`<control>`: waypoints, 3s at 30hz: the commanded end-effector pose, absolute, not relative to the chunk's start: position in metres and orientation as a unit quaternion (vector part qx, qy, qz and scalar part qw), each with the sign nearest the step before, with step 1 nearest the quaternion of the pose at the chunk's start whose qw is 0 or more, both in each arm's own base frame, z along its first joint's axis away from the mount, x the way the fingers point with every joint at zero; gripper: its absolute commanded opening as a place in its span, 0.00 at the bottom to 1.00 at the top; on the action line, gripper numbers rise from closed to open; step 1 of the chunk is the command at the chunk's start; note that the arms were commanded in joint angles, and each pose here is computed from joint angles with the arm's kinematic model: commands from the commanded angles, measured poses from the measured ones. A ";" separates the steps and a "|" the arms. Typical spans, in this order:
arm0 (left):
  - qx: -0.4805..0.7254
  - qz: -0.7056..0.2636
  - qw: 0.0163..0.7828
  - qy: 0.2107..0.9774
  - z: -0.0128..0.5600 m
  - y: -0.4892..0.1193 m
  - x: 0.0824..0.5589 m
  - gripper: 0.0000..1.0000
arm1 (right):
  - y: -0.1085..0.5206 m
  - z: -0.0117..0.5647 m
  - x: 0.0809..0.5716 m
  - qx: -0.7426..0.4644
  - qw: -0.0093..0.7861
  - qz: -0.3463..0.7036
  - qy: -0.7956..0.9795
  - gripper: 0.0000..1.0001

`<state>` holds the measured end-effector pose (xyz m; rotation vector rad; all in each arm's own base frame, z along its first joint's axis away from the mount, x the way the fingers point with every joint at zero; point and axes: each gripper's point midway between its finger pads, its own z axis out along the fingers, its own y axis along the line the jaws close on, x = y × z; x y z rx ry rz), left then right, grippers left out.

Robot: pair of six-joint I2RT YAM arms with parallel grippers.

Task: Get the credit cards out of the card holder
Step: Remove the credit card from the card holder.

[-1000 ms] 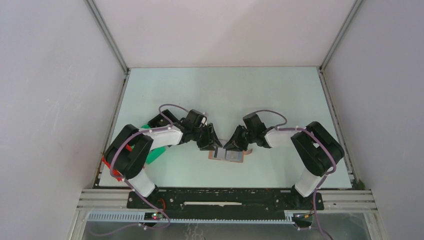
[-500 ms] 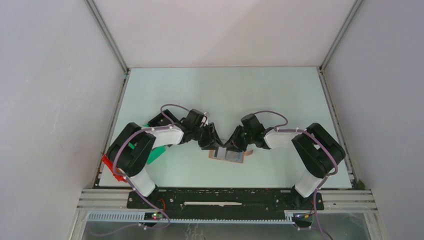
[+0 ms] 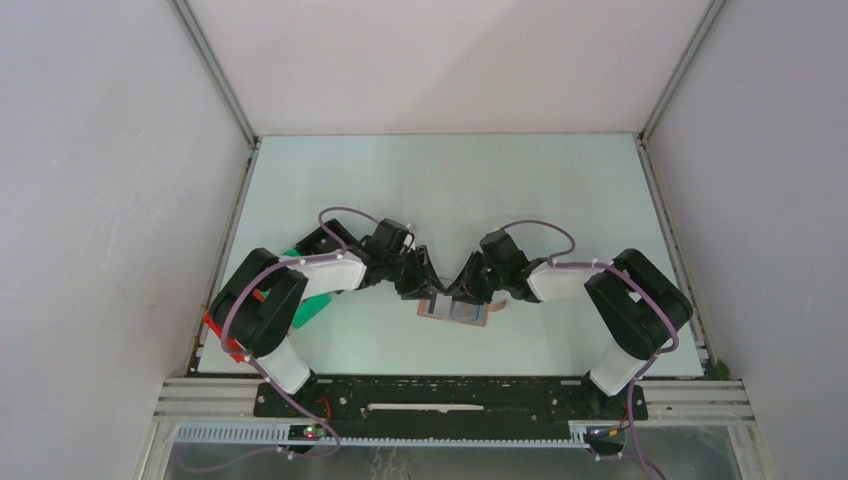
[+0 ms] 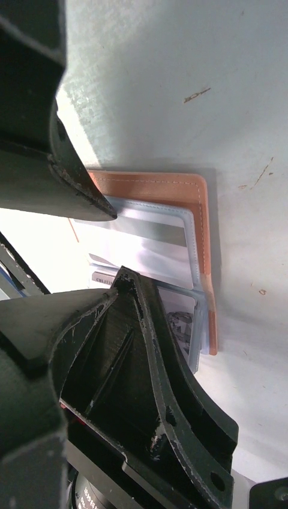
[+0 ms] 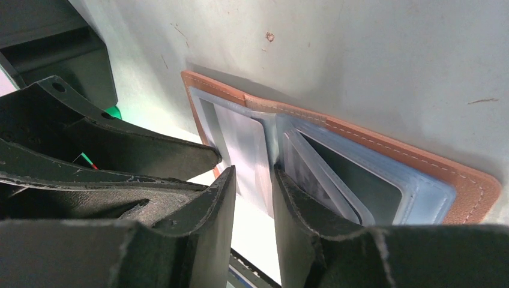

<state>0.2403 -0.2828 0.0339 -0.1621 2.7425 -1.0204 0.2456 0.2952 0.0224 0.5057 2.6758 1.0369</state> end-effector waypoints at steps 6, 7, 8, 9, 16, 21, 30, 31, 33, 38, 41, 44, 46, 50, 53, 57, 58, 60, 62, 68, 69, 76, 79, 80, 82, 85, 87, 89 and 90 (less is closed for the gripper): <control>-0.051 -0.303 0.128 0.943 0.022 -0.267 0.241 0.51 | 0.270 -0.004 0.234 0.166 0.124 0.286 0.936 0.38; -0.051 -0.300 0.133 0.943 0.023 -0.265 0.242 0.51 | 0.269 -0.004 0.233 0.167 0.125 0.287 0.935 0.38; -0.050 -0.299 0.138 0.943 0.024 -0.264 0.242 0.51 | 0.269 -0.004 0.233 0.167 0.127 0.287 0.935 0.38; -0.050 -0.297 0.143 0.943 0.025 -0.262 0.243 0.51 | 0.268 -0.003 0.233 0.167 0.128 0.287 0.935 0.38; -0.037 -0.304 0.137 0.942 0.025 -0.263 0.235 0.50 | 0.268 0.001 0.232 0.165 0.133 0.293 0.932 0.39; -0.028 -0.321 0.130 0.938 0.027 -0.271 0.231 0.50 | 0.269 0.001 0.233 0.168 0.131 0.295 0.931 0.39; 0.004 -0.362 0.184 0.914 0.068 -0.288 0.236 0.52 | 0.269 0.001 0.232 0.168 0.130 0.294 0.932 0.38; 0.010 -0.368 0.184 0.911 0.071 -0.292 0.235 0.52 | 0.269 0.001 0.233 0.168 0.131 0.295 0.931 0.38; 0.017 -0.376 0.180 0.909 0.073 -0.298 0.234 0.52 | 0.270 0.003 0.233 0.167 0.133 0.297 0.931 0.38; 0.011 -0.365 0.158 0.918 0.054 -0.301 0.233 0.51 | 0.269 0.003 0.233 0.166 0.133 0.297 0.931 0.38; 0.007 -0.361 0.149 0.920 0.048 -0.300 0.232 0.51 | 0.269 0.004 0.233 0.164 0.134 0.296 0.931 0.38; 0.009 -0.369 0.158 0.916 0.050 -0.304 0.236 0.51 | 0.268 0.003 0.232 0.164 0.133 0.295 0.932 0.39; 0.009 -0.367 0.158 0.916 0.050 -0.303 0.236 0.50 | 0.268 0.003 0.232 0.164 0.133 0.294 0.932 0.38; 0.002 -0.358 0.170 0.918 0.050 -0.299 0.238 0.50 | 0.269 0.003 0.232 0.164 0.133 0.295 0.932 0.39; 0.001 -0.355 0.183 0.917 0.053 -0.296 0.241 0.50 | 0.269 0.004 0.232 0.164 0.133 0.296 0.932 0.38; 0.001 -0.358 0.188 0.914 0.056 -0.298 0.243 0.50 | 0.269 0.004 0.232 0.164 0.133 0.296 0.932 0.39; 0.001 -0.358 0.189 0.914 0.055 -0.298 0.243 0.50 | 0.269 0.003 0.232 0.164 0.132 0.296 0.932 0.38; -0.001 -0.356 0.189 0.915 0.054 -0.297 0.243 0.50 | 0.269 0.004 0.232 0.163 0.132 0.297 0.931 0.38; -0.005 -0.357 0.191 0.914 0.054 -0.297 0.244 0.50 | 0.270 0.004 0.232 0.163 0.132 0.298 0.931 0.38; -0.010 -0.350 0.194 0.916 0.050 -0.295 0.247 0.50 | 0.270 0.003 0.231 0.161 0.130 0.299 0.931 0.38; -0.012 -0.347 0.195 0.917 0.049 -0.294 0.247 0.50 | 0.270 0.003 0.231 0.161 0.130 0.299 0.931 0.38; -0.020 -0.339 0.197 0.920 0.045 -0.293 0.250 0.50 | 0.270 0.002 0.231 0.160 0.127 0.299 0.932 0.38; -0.014 -0.345 0.188 0.919 0.044 -0.297 0.248 0.50 | 0.270 0.002 0.231 0.161 0.128 0.300 0.931 0.38; -0.012 -0.347 0.185 0.919 0.043 -0.297 0.247 0.50 | 0.270 0.002 0.231 0.161 0.128 0.299 0.932 0.38; -0.009 -0.350 0.181 0.919 0.043 -0.299 0.245 0.50 | 0.271 0.002 0.231 0.161 0.128 0.301 0.931 0.38; -0.006 -0.351 0.174 0.920 0.040 -0.300 0.243 0.50 | 0.271 0.002 0.232 0.162 0.128 0.301 0.931 0.38; -0.004 -0.352 0.169 0.921 0.038 -0.302 0.242 0.50 | 0.271 0.002 0.232 0.162 0.128 0.301 0.931 0.38; -0.003 -0.351 0.162 0.922 0.035 -0.303 0.240 0.50 | 0.269 0.002 0.233 0.165 0.130 0.299 0.931 0.38; -0.003 -0.351 0.160 0.923 0.034 -0.303 0.239 0.50 | 0.268 0.003 0.234 0.167 0.132 0.298 0.931 0.38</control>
